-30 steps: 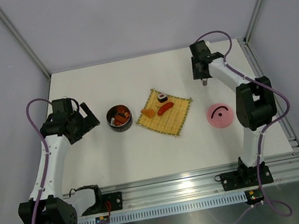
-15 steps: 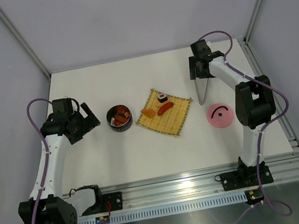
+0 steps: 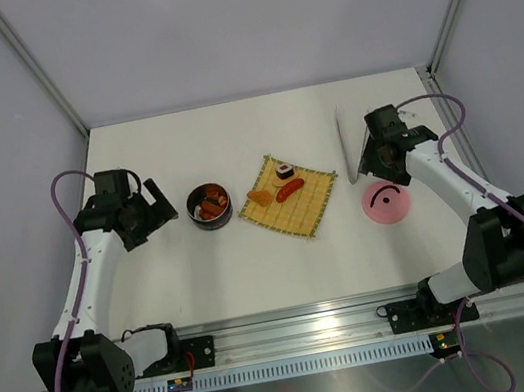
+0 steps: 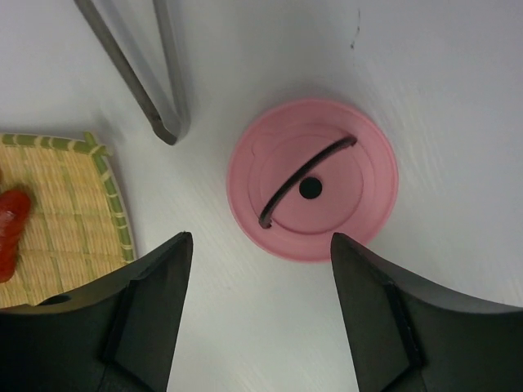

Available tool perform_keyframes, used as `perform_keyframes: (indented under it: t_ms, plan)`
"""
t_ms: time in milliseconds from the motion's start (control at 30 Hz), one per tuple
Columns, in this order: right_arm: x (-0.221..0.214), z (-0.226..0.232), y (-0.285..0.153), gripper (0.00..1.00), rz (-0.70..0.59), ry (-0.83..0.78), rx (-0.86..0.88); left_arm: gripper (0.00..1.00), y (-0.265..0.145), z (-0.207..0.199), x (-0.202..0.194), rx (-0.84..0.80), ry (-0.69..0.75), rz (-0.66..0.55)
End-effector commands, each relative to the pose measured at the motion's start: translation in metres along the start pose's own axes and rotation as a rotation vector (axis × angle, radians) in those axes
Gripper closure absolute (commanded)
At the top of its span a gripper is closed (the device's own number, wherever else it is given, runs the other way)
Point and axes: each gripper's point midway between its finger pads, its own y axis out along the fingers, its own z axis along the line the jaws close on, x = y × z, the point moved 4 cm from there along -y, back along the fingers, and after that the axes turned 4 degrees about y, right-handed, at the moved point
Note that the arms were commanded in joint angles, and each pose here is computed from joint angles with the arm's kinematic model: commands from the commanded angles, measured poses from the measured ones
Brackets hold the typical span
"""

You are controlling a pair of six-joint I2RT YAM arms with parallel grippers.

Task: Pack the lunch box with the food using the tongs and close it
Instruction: Pick up the box lid from the center of the board.

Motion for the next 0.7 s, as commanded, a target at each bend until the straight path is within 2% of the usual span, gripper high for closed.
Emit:
perform_keyframes:
  t_ms: [0,167,333,467,533,567,667]
  plan:
    - [-0.017,-0.014,0.002,0.24,0.016,0.155,-0.050,0.01,0.002,-0.008,0.011,-0.049,0.009,-0.035]
    - [-0.020,-0.007,0.019,0.20,0.029,0.176,-0.053,0.01,0.002,-0.008,0.012,-0.046,0.015,-0.033]
    - [-0.024,-0.004,0.047,0.23,0.063,0.160,-0.122,0.01,-0.003,-0.006,0.014,-0.040,0.021,-0.057]
    - [-0.028,-0.001,0.055,0.34,0.068,0.167,-0.105,0.01,-0.005,-0.008,0.015,-0.046,0.022,-0.059]
    - [-0.027,-0.001,0.054,0.45,0.061,0.165,-0.102,0.01,-0.005,-0.008,0.016,-0.047,0.020,-0.059]
    - [-0.027,-0.001,0.051,0.54,0.057,0.162,-0.092,0.01,-0.005,-0.008,0.016,-0.048,0.020,-0.060]
    - [-0.025,-0.003,0.045,0.69,0.036,0.158,-0.072,0.01,-0.005,-0.008,0.016,-0.046,0.020,-0.061]
